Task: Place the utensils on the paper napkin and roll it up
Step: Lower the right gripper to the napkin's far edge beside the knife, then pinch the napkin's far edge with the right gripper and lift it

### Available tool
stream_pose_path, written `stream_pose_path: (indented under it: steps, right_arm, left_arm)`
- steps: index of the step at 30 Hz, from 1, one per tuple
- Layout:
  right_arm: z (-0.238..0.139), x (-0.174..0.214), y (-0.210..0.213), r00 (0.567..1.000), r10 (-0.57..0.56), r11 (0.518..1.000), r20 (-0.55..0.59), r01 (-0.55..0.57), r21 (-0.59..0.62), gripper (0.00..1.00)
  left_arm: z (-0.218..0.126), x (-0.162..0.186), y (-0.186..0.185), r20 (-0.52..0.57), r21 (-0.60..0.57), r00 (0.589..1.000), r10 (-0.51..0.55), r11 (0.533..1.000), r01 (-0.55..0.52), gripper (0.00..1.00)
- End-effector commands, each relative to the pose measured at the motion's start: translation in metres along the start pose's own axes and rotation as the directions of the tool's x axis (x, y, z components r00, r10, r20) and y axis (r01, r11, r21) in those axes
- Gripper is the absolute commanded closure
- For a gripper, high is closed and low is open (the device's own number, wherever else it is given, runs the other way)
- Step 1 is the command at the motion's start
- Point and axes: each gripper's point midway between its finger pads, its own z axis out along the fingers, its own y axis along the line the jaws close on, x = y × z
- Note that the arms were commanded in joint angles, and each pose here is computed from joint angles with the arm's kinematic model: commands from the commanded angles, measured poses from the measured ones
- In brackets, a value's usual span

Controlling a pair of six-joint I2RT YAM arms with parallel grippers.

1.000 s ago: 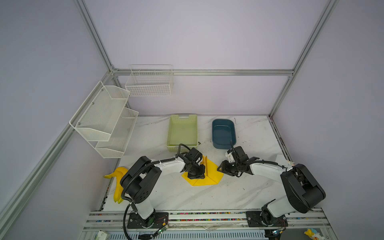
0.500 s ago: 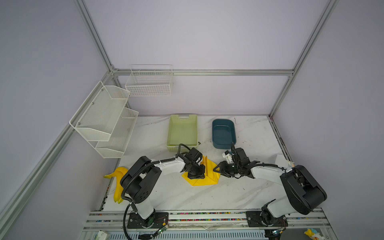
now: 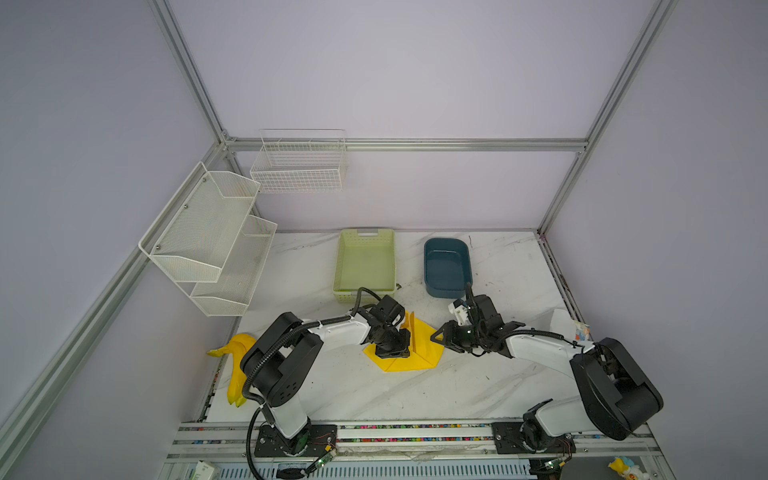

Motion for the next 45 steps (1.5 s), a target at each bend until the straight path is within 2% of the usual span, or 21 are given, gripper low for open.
stream_pose_path:
  steps: [1,17,39,45]
  right_arm:
    - [-0.006,-0.001,-0.014,1.0,-0.003,0.995,0.002,0.002,0.1,0.64]
    - [-0.014,-0.007,0.003,0.999,-0.044,0.996,-0.006,0.044,0.08,0.97]
    - [-0.011,-0.007,0.051,0.998,-0.06,0.998,-0.013,0.06,-0.015,0.98]
    - [-0.002,-0.002,0.055,0.997,-0.067,0.998,-0.033,0.067,0.012,0.98]
  left_arm:
    - [-0.01,-0.014,-0.017,0.041,0.029,0.998,0.037,0.999,-0.039,0.95]
    - [-0.007,-0.013,-0.015,0.032,0.026,0.999,0.034,0.999,-0.035,0.95]
    - [-0.005,-0.012,-0.016,0.025,0.029,0.999,0.032,0.999,-0.033,0.95]
    - [-0.006,-0.012,-0.016,0.025,0.03,0.999,0.031,0.999,-0.032,0.95]
